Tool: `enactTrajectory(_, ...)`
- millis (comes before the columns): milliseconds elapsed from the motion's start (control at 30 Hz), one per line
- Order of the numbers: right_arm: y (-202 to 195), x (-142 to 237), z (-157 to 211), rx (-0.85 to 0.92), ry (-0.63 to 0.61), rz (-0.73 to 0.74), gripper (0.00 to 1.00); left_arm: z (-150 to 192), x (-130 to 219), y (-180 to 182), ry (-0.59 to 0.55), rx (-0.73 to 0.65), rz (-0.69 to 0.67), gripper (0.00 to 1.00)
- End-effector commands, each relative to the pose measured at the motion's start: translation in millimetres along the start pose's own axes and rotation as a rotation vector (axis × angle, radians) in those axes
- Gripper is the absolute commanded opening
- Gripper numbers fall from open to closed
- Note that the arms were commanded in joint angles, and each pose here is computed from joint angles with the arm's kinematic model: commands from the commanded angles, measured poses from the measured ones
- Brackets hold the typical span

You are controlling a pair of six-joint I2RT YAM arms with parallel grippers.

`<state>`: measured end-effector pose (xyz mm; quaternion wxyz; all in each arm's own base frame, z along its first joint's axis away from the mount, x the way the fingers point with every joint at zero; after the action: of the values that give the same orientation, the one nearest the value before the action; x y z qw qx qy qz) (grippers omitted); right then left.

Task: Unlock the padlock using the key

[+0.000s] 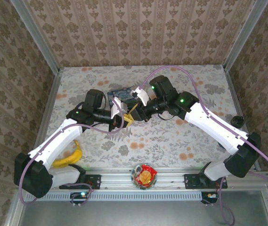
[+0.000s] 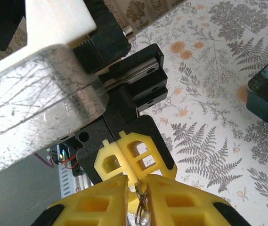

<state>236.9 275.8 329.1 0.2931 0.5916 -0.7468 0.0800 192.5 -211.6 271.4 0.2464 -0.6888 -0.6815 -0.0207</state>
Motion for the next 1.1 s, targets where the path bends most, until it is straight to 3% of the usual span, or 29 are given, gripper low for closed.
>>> enactTrajectory(0,5,0,-2,0.002,0.013,-0.043,0.18,-9,3,-8,-0.013,-0.05,0.016,0.0)
enactTrajectory(200,4,-2,2,-0.002,0.029,-0.046,0.16,-11,6,-12,-0.027,-0.065,0.011,0.0)
enactTrajectory(533,4,-4,6,-0.007,0.044,-0.057,0.0,-11,8,-12,-0.034,-0.075,-0.014,0.0)
enactTrajectory(800,1,-1,7,-0.027,-0.008,-0.057,0.0,-12,12,-13,-0.063,-0.088,-0.061,0.0)
enactTrajectory(833,-1,1,7,-0.032,-0.021,-0.05,0.0,-13,13,-13,-0.069,-0.091,-0.066,0.02)
enactTrajectory(1000,-14,18,2,-0.078,-0.178,0.017,0.0,-17,17,-17,-0.113,-0.089,-0.067,0.42)
enactTrajectory(1067,-22,25,3,-0.113,-0.239,0.04,0.0,-18,20,-18,-0.132,-0.085,-0.062,0.5)
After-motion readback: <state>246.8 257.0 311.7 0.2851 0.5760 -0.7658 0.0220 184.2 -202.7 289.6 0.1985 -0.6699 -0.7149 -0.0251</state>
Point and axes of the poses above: each hand's point on the last joint's axis, 136 mm out from that joint toward the fingers, its own x axis back along the fingers, its own y axis along the line the jaws close on, z = x × y, the point moved 7 cm from there along x, back along the fingers, and after that the axes turned 11 degrees about x, right-handed, at the moved point
